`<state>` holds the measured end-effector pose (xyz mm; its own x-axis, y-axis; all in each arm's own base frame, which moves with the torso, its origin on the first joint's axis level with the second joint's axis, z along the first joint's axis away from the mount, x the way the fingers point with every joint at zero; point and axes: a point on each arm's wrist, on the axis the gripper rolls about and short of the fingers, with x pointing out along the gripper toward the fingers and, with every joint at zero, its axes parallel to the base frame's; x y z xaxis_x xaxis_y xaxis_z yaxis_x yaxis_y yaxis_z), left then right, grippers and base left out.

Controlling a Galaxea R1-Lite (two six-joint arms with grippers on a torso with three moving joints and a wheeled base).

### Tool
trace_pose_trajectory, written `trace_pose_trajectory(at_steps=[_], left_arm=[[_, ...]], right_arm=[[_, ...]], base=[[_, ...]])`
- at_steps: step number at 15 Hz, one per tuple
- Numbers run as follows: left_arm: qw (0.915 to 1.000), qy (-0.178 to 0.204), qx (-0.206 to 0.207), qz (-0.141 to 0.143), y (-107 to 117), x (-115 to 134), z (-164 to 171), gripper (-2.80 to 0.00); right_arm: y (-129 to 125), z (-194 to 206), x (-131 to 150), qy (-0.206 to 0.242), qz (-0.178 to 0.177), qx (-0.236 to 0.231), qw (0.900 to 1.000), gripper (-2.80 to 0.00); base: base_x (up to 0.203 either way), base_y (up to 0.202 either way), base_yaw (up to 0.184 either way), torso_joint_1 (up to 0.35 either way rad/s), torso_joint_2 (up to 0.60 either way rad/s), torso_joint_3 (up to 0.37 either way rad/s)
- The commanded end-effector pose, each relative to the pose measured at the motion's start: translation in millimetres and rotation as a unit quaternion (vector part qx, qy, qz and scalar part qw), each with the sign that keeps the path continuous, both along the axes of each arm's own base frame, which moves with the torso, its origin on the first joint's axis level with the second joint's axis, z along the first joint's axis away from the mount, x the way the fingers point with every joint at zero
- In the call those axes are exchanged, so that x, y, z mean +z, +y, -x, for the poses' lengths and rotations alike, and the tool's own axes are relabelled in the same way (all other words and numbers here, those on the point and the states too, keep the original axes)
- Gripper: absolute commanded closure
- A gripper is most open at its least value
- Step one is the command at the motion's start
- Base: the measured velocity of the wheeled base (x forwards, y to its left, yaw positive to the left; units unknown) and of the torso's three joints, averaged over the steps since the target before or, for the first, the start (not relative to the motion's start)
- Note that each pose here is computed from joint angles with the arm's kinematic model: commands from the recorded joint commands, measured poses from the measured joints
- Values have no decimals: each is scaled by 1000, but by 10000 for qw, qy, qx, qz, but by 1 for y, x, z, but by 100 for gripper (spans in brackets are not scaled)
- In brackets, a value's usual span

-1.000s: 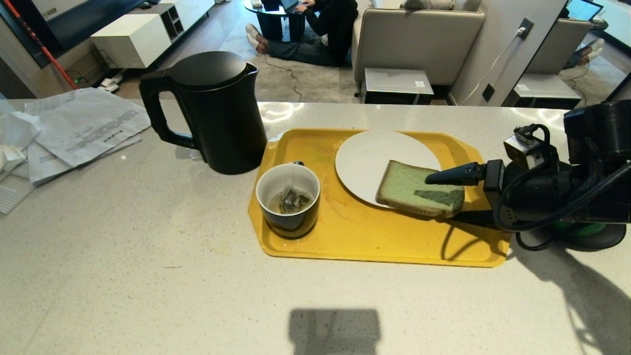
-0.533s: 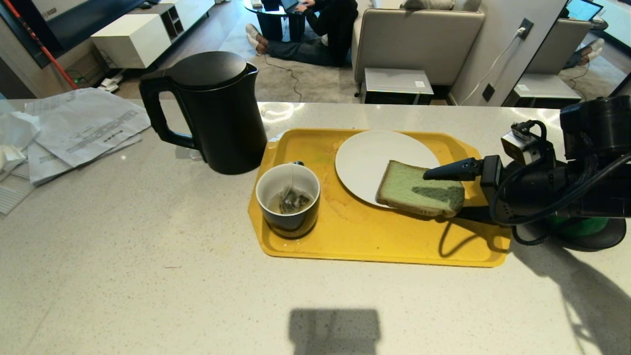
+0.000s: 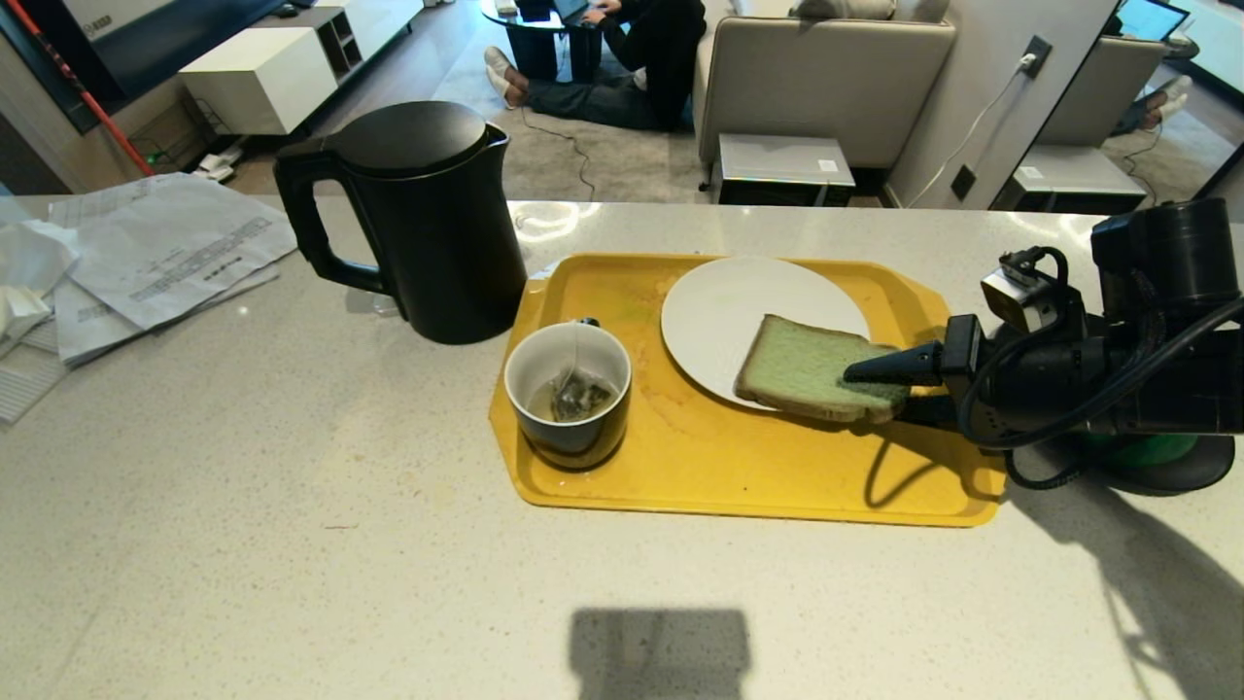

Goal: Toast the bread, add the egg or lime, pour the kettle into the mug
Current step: Pick up the bread slice

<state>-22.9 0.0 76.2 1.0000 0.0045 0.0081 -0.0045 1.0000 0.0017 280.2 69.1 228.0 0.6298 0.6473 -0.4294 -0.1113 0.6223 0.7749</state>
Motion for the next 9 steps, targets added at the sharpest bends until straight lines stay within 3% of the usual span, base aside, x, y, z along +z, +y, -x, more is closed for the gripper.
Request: trace_pose_trajectory(at_steps=[1, 9], left_arm=[[10000, 2, 1, 1, 0, 0, 0, 0], [10000, 2, 1, 1, 0, 0, 0, 0]], right_arm=[[-1, 3, 3, -40, -22, -3, 10000, 0], [-10, 48, 48, -678, -67, -37, 9977, 0]], base=[[0, 0, 0, 0, 0, 0], [0, 0, 0, 0, 0, 0]])
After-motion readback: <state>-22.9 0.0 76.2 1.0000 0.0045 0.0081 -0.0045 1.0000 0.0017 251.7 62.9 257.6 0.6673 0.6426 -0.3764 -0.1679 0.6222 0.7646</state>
